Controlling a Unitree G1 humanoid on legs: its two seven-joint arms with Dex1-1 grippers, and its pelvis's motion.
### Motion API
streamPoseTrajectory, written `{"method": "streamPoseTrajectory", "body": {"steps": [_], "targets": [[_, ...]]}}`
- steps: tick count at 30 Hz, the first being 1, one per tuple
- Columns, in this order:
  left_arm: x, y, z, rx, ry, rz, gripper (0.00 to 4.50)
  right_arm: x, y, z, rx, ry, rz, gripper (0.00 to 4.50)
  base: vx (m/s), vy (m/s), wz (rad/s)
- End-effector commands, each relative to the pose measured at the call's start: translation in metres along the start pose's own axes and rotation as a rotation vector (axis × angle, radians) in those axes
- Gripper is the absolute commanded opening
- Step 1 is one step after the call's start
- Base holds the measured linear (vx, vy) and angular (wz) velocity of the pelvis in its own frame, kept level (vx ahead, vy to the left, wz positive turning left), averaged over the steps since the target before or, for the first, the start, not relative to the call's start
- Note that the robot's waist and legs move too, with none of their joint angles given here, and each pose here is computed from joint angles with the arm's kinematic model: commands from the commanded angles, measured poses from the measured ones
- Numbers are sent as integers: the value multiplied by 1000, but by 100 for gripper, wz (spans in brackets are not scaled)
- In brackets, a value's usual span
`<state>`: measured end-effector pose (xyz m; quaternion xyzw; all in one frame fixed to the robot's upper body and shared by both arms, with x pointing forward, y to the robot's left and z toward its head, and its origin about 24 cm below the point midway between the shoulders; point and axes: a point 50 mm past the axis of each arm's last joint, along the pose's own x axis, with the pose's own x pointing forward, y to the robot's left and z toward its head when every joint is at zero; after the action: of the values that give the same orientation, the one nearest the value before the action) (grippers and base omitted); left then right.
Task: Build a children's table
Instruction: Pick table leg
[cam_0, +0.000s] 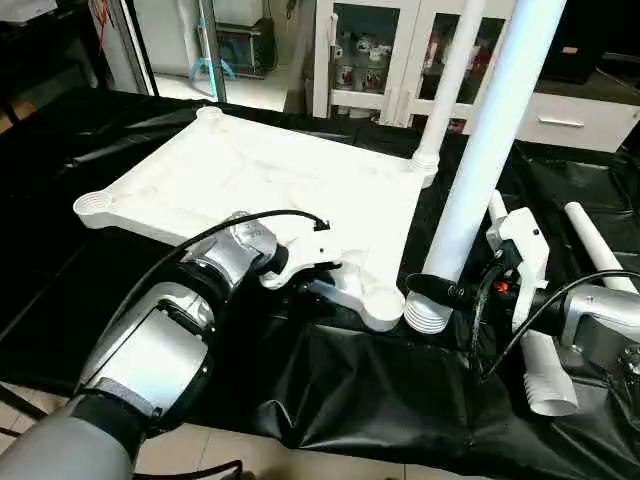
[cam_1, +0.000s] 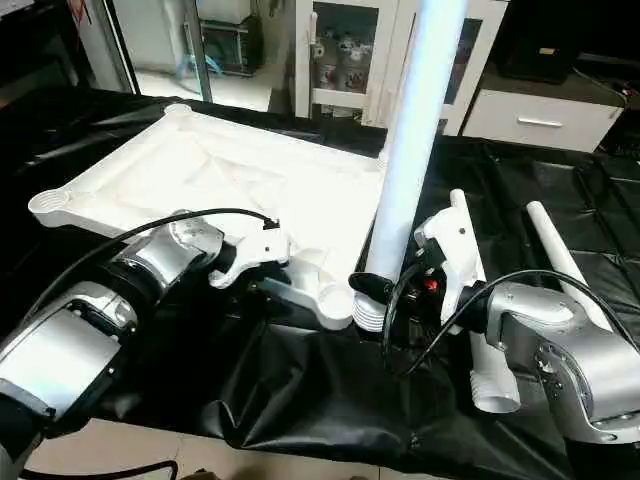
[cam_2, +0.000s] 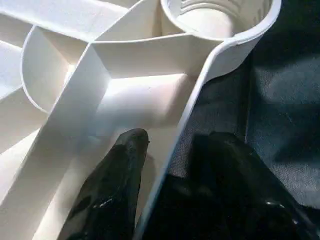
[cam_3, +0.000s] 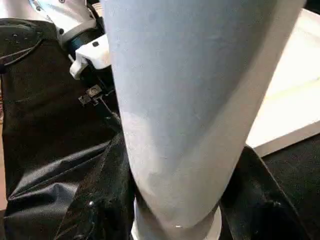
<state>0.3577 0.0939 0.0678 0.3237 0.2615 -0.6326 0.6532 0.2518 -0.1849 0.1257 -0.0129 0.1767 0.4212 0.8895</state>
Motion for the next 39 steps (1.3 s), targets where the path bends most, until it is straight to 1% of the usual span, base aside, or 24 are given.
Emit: {"method": "streamPoseTrajectory", "body": {"steps": [1,3,5,7,9,10,14,16,19,20,23,26,28,29,30,31,33,34,35,36,37,38,39], "targets": [[-2,0,-5,6,47,-10,193,1,1,7,-27,-13,12,188,0,0,0],[-2,-1,-6,10,53,-10,185,2,0,7,-28,-12,12,188,0,0,0],[-2,-2,-10,23,81,-8,162,3,0,7,-33,-10,13,188,0,0,0],[-2,-2,-13,32,107,-6,150,4,0,8,-36,-11,15,188,0,0,0],[-2,-3,-15,34,115,-7,150,4,0,8,-36,-12,16,188,0,0,0],[-3,-3,-18,31,128,-5,113,6,0,8,-36,-15,17,188,0,0,0],[-6,-4,-29,-15,160,13,101,8,1,9,-32,-27,16,188,0,0,0],[-7,-7,-37,-99,131,15,79,10,1,8,-24,-39,6,188,0,0,0],[-9,-10,-46,-165,98,48,68,12,1,7,-14,-48,-7,188,0,0,0],[-10,-10,-49,-188,90,66,68,12,1,7,-11,-50,-10,188,0,0,0],[-13,-12,-61,-301,53,161,62,14,1,5,0,-54,-18,188,0,0,0],[-16,-17,-74,-414,60,247,51,17,2,4,7,-57,-19,188,0,0,0],[-17,-22,-79,-433,82,273,48,19,2,4,11,-59,-20,188,0,0,0],[-17,-22,-79,-433,82,273,45,19,2,4,11,-59,-20,188,0,0,0],[-14,-28,-76,-405,50,275,42,21,2,4,16,-61,-21,188,0,0,0],[-13,-30,-74,-393,26,275,42,21,2,4,17,-62,-21,188,0,0,0],[-8,-35,-64,-367,-39,256,36,23,2,3,19,-61,-22,188,0,0,0],[-5,-39,-55,-290,-81,237,30,24,1,3,22,-61,-27,188,0,0,0],[-2,-45,-43,-190,-134,207,26,25,-1,3,26,-63,-41,188,0,0,0],[0,-50,-37,-137,-165,188,26,25,-2,3,28,-64,-52,188,0,0,0],[3,-54,-30,-113,-187,175,16,26,-5,3,32,-67,-73,188,0,0,0],[3,-56,-29,-114,-190,173,16,26,-5,3,33,-68,-79,188,0,0,0],[4,-60,-25,-103,-195,167,6,27,-7,4,38,-72,-91,188,0,0,0]]}}
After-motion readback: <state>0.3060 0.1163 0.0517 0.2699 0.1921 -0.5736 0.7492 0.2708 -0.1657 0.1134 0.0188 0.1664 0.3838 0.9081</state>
